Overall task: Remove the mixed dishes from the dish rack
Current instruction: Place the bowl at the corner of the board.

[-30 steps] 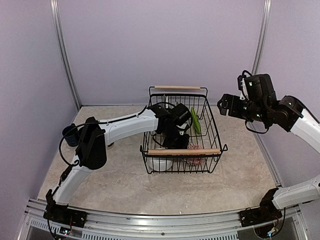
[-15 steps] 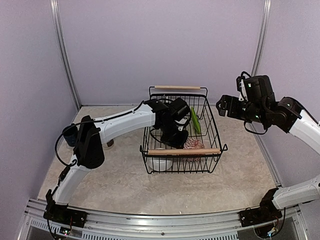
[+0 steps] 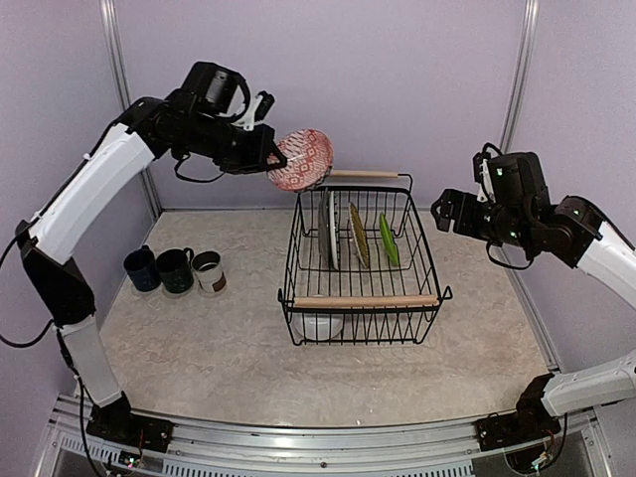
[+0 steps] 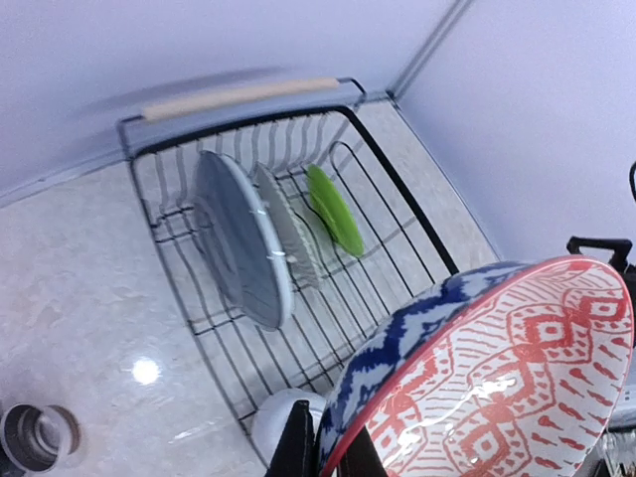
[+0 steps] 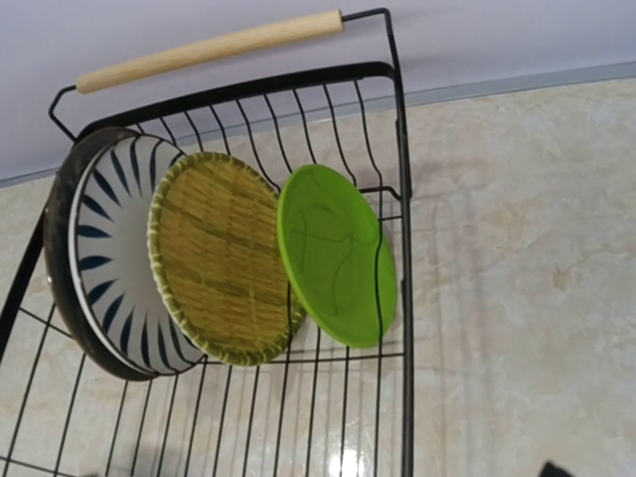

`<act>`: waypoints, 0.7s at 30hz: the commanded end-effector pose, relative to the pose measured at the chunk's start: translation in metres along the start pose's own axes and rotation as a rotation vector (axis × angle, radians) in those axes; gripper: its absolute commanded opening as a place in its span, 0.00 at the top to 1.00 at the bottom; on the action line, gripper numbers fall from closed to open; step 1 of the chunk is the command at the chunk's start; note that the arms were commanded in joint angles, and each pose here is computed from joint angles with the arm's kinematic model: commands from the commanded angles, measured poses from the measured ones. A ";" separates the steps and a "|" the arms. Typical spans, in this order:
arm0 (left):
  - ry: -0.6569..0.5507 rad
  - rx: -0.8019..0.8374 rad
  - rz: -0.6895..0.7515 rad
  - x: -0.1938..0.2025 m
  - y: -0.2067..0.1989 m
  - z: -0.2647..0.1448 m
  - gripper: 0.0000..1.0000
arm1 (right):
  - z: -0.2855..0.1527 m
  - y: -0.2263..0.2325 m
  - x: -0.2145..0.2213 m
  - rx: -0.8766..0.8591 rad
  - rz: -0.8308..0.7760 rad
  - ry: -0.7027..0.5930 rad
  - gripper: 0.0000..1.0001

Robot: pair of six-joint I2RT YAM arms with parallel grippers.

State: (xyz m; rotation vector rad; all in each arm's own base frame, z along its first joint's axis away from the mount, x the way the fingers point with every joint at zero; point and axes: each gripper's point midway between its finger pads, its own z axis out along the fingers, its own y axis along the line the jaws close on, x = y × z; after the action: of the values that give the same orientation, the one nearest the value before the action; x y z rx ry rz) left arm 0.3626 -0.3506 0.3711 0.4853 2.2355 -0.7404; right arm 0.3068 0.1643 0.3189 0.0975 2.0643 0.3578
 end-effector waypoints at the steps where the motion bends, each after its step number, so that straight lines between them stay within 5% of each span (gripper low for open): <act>1: -0.021 -0.186 -0.075 0.016 0.067 -0.034 1.00 | 0.007 0.007 0.002 -0.013 -0.006 0.007 0.07; 9: -0.005 -0.476 -0.422 0.124 0.187 -0.095 1.00 | 0.022 0.015 0.005 -0.024 -0.040 0.020 0.07; 16: -0.055 -0.737 -0.920 0.242 0.282 -0.149 1.00 | 0.034 0.019 0.013 -0.026 -0.063 0.044 0.06; 21: -0.114 -0.783 -1.308 0.302 0.324 -0.166 1.00 | 0.036 0.021 0.017 -0.040 -0.058 0.052 0.06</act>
State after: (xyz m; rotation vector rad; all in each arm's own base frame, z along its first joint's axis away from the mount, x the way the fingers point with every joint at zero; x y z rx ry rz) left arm 0.2517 0.0171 0.1477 -1.1029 2.4482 -0.2098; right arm 0.3282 0.1897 0.2941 0.0267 2.1117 0.3480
